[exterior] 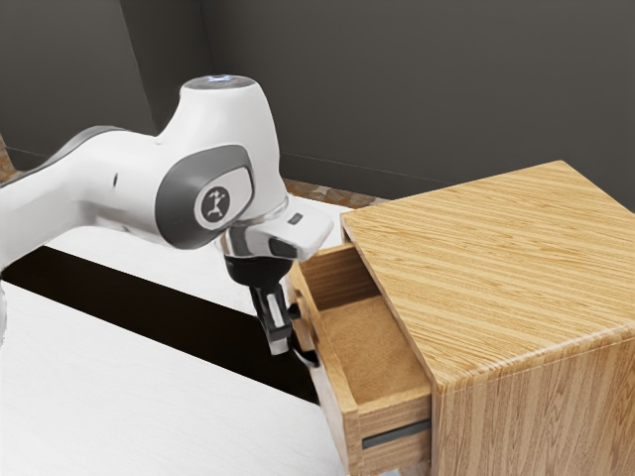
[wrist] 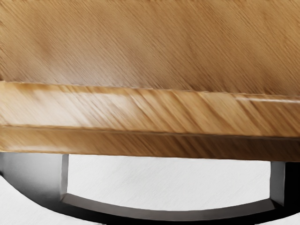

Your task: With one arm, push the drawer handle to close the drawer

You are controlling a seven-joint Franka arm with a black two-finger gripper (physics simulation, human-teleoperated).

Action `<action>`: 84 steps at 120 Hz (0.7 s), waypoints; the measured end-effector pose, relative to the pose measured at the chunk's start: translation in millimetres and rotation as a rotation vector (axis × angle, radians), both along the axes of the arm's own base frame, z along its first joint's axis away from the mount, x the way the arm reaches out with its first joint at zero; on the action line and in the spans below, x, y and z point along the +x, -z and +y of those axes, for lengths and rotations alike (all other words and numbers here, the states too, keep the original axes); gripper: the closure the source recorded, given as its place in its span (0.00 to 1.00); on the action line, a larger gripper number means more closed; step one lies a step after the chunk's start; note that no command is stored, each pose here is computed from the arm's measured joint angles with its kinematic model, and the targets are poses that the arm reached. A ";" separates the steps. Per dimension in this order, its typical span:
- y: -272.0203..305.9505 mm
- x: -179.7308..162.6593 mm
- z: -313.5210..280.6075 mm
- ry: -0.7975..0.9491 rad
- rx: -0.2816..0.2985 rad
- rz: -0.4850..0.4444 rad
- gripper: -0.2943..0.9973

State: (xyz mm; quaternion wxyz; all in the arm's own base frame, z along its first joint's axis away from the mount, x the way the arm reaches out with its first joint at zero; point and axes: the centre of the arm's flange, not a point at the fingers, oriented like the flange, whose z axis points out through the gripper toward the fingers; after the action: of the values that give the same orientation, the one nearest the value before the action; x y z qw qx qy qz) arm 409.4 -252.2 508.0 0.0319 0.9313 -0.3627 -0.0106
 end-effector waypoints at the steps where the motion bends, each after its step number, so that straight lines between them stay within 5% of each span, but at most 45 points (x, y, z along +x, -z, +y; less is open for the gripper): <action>1: 0.4 1.2 -0.3 0.000 0.000 0.001 0.84; 84: 1.5 46.2 -60.7 0.061 -0.048 -0.014 0.84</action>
State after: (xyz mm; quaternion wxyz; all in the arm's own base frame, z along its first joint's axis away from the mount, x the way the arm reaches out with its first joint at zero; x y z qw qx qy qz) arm 455.6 -312.9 506.5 0.0514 0.9188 -0.3913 0.0038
